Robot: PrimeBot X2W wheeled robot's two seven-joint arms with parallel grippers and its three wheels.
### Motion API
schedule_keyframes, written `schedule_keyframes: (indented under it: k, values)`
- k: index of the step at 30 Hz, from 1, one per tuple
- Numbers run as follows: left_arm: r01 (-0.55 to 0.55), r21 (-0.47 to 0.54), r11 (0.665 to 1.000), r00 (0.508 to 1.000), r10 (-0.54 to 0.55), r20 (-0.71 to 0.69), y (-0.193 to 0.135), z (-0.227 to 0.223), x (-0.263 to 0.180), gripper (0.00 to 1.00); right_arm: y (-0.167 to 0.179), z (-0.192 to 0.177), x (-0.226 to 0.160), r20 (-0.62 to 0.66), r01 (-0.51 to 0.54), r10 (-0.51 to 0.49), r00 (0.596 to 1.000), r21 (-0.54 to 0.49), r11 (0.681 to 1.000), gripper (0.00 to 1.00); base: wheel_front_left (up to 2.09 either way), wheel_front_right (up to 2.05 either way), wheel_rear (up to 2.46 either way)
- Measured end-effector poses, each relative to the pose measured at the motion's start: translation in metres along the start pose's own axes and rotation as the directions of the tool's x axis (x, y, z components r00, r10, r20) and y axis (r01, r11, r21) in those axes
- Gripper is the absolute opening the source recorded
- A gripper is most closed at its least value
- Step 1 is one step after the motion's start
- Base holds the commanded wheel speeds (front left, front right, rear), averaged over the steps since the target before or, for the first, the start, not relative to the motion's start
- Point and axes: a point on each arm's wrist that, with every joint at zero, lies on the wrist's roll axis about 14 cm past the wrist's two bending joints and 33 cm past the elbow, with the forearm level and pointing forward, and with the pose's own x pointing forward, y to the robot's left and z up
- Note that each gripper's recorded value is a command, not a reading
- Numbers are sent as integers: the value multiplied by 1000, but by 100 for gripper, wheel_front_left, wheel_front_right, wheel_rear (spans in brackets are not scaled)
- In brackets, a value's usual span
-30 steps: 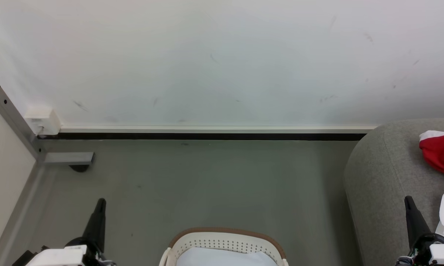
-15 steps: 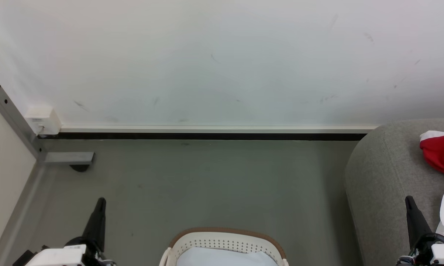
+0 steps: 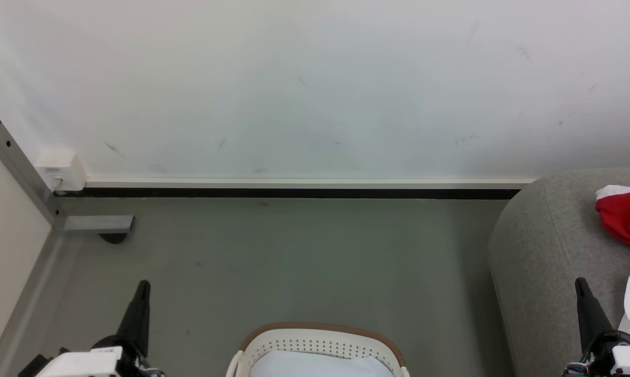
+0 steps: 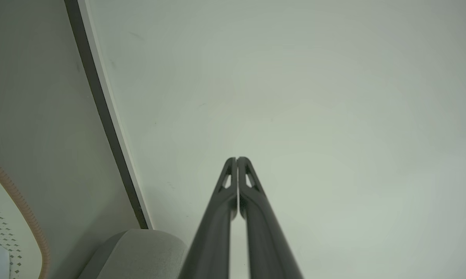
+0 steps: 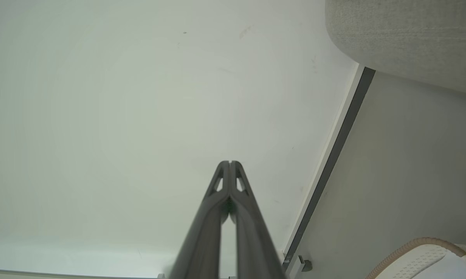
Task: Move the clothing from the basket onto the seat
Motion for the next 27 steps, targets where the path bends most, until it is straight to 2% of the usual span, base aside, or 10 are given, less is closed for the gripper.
schedule_keyframes:
  k: [27]
  values:
    - [0, 0, 1000, 1000, 0, 0, 0, 0, 0, 0, 0, 1, 0, 3, 0, 0, 1000, 1, 1000, 0, 0, 0, 0]
